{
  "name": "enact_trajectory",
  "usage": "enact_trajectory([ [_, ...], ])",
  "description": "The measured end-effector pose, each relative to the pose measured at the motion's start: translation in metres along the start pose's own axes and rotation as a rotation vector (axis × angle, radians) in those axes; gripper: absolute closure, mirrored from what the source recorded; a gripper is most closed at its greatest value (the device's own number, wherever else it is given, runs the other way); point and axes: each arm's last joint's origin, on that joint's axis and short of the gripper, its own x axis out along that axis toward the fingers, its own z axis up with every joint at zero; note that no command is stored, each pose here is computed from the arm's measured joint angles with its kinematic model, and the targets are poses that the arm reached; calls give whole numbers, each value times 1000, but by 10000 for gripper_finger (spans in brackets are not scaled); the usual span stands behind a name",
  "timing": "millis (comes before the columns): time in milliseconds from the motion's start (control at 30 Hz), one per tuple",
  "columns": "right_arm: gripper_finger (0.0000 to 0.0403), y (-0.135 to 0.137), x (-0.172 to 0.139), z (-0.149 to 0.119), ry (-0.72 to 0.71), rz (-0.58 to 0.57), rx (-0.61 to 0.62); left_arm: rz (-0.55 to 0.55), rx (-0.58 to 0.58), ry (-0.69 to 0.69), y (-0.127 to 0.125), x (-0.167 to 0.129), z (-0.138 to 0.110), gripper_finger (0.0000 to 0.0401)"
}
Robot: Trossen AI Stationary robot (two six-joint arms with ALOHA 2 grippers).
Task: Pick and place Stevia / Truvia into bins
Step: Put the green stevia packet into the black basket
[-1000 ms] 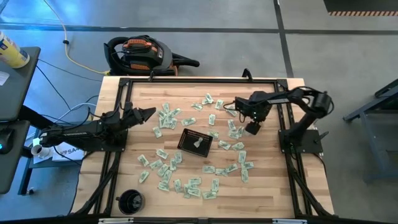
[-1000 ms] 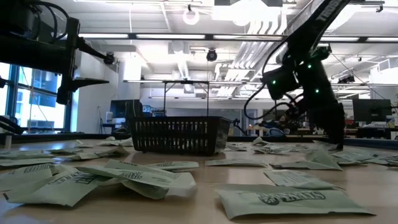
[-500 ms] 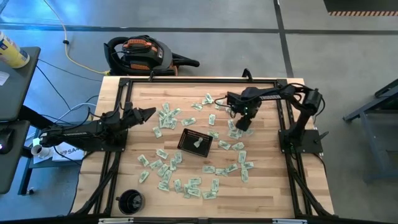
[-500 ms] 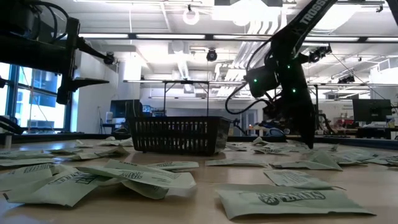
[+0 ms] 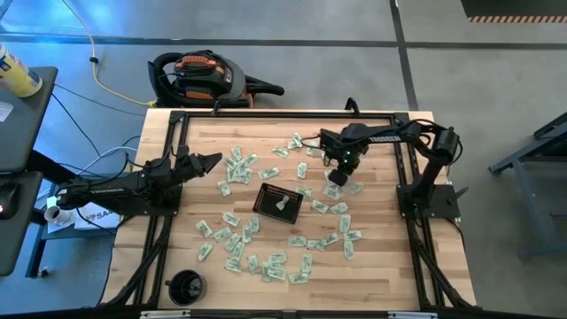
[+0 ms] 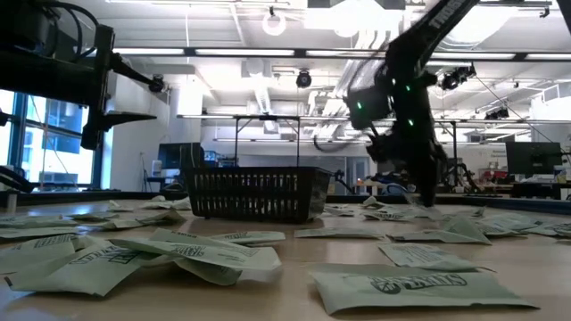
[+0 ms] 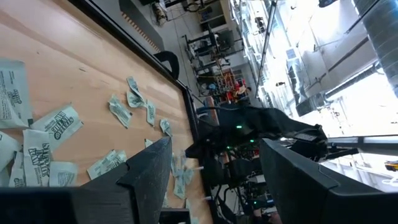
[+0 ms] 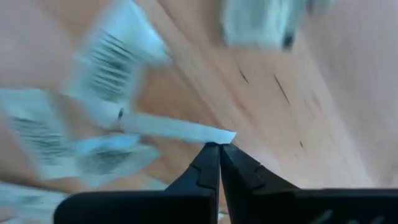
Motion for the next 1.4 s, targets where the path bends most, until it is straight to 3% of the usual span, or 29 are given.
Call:
enact_trajectory([
  [133, 401, 21, -40, 12, -148, 74, -31, 0, 1, 2, 0, 0, 0, 123],
  [267, 402, 54, -83, 23, -289, 244, -139, 0, 3, 1, 0, 0, 0, 123],
  [400, 402, 96, -101, 30, -379, 339, -261, 0, 25, 1, 0, 0, 0, 123],
  [567, 402, 135, -81, 46, -363, 358, -280, 0, 27, 2, 0, 0, 0, 123],
  [800, 402, 158, -30, 66, -225, 338, -217, -17, 27, 61, 0, 0, -2, 123],
  [1000, 402, 173, -28, 67, -247, 309, -218, -24, 30, 89, 0, 0, -3, 123],
  [1400, 399, 176, -18, 62, -246, 249, -72, -22, 33, 86, 0, 0, -3, 123],
])
